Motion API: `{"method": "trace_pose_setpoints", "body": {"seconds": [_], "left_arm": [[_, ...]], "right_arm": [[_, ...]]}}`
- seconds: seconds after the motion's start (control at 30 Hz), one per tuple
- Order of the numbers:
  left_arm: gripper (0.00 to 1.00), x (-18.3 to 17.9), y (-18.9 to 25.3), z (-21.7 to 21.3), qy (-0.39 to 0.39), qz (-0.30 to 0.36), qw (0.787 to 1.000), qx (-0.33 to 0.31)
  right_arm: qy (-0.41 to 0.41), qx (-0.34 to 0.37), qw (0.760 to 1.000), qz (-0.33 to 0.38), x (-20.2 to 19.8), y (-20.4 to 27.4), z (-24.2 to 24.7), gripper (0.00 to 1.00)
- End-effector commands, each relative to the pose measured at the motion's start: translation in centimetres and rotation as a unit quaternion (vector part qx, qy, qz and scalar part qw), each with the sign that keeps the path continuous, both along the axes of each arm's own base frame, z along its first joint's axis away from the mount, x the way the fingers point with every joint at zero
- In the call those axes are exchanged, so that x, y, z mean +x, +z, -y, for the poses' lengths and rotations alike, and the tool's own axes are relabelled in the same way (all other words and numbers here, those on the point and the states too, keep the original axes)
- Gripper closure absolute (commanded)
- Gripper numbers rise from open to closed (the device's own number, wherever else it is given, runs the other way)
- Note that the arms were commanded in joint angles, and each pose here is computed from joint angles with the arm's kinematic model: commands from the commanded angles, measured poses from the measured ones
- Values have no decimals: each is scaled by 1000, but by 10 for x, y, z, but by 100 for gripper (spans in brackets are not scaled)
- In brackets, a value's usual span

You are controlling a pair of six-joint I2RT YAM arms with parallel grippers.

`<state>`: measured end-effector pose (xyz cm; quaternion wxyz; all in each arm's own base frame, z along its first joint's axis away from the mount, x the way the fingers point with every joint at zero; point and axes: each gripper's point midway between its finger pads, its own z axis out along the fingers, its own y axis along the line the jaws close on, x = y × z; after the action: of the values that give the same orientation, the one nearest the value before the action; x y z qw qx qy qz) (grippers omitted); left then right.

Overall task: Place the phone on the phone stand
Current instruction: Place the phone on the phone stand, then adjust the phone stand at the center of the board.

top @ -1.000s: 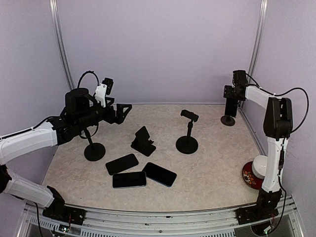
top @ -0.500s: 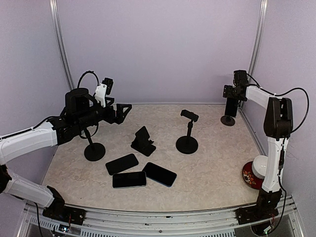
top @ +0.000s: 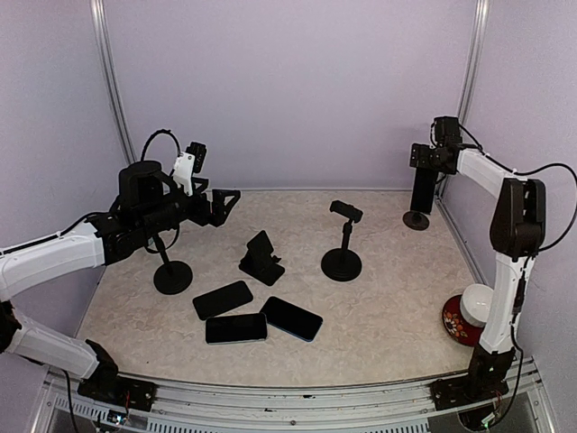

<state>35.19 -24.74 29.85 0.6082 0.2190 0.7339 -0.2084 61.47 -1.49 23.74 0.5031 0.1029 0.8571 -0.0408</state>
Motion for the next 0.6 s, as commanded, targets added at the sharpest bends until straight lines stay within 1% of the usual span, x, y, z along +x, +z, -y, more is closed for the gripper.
{"method": "trace_pose_setpoints", "body": {"seconds": [0.0, 0.13, 0.17, 0.23, 0.57], "left_arm": [[1, 1, 17, -1, -1, 18, 1000, -16], [1, 0, 19, -2, -1, 20, 1000, -19], [1, -1, 20, -2, -1, 21, 1000, -20], [1, -2, 22, -3, 0, 22, 1000, -21], [1, -4, 25, -6, 6, 28, 999, -20]], "right_arm": [[56, 27, 997, 54, -29, 59, -19, 0], [101, 44, 990, 84, -62, 74, -46, 0], [109, 46, 990, 81, -71, 67, -52, 0], [125, 46, 987, 93, -87, 75, -64, 0], [188, 49, 977, 87, -148, 63, -115, 0]]}}
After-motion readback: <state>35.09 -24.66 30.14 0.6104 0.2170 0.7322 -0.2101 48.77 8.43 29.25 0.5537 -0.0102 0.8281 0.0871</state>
